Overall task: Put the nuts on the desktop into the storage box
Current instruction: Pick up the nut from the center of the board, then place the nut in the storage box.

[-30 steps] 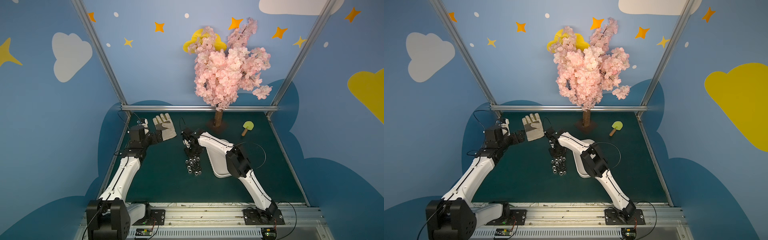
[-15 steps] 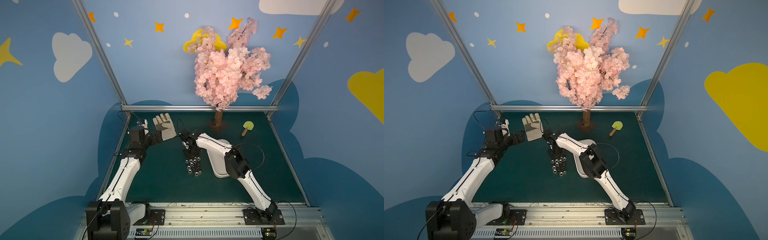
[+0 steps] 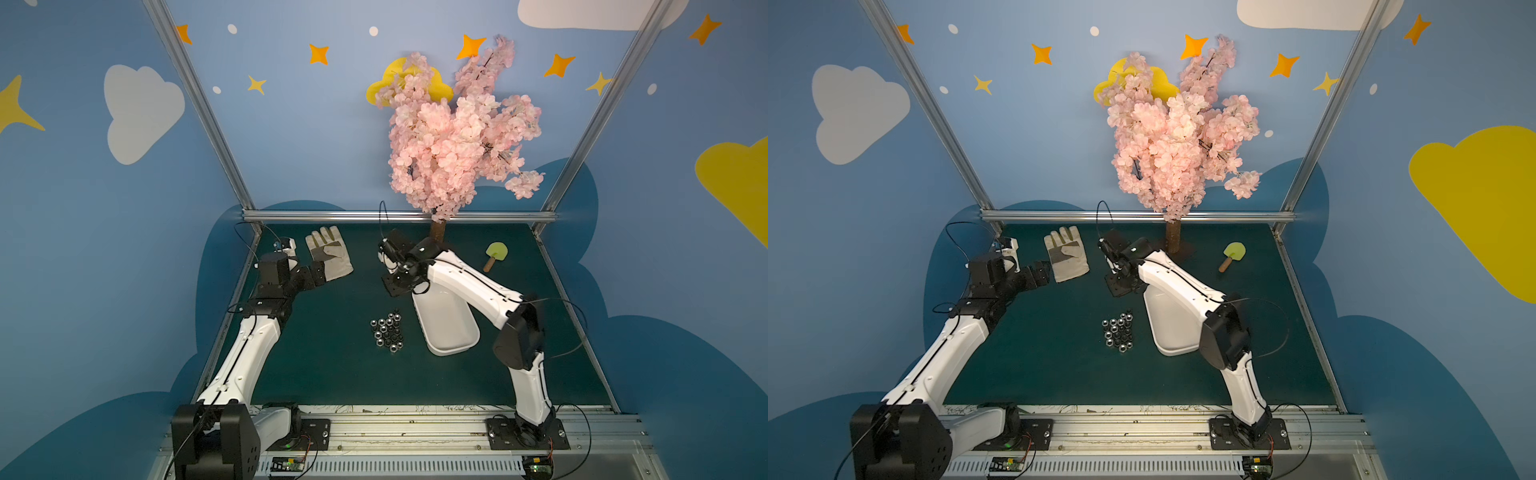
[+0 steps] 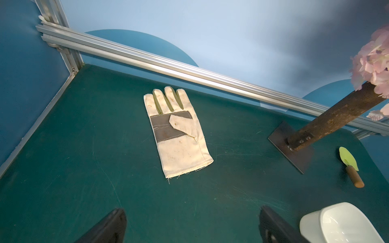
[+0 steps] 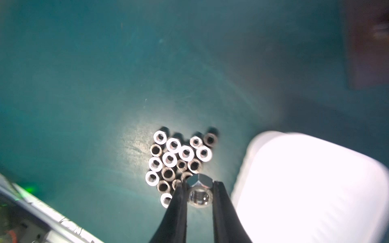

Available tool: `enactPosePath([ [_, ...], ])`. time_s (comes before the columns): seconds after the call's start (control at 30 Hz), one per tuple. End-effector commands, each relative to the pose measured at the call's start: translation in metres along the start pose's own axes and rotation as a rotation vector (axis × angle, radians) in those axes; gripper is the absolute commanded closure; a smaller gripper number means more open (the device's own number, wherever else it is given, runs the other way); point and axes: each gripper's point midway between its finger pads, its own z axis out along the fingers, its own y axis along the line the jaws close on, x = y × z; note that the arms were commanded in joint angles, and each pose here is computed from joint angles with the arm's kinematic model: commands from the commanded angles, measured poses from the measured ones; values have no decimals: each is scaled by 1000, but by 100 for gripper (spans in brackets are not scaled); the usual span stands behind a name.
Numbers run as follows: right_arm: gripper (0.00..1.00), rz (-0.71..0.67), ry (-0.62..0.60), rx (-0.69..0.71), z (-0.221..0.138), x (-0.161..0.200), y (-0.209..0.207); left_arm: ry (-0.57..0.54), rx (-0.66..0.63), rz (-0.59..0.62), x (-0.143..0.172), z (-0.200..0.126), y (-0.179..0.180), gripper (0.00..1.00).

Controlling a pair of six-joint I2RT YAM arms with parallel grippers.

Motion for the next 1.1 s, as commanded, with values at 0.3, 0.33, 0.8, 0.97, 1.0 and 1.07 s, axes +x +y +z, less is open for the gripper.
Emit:
enactPosePath([
  [0.3,94,125,280,127,58,87,-88,15,92,9,2,4,-17,0],
  [0.33,94,122,289,127,64,88,-88,21,92,11,3,5,-17,0],
  [0.8,84,115,326,140,122,67,-92,40,62,36,4,5,-14,0],
  [0.97,73,114,318,150,121,60,-95,45,61,32,6,8,-13,0],
  [1.0,71,117,312,152,118,58,-95,49,64,29,7,9,-14,0],
  [1.07,65,117,295,148,110,55,-94,52,70,27,7,10,-15,0],
])
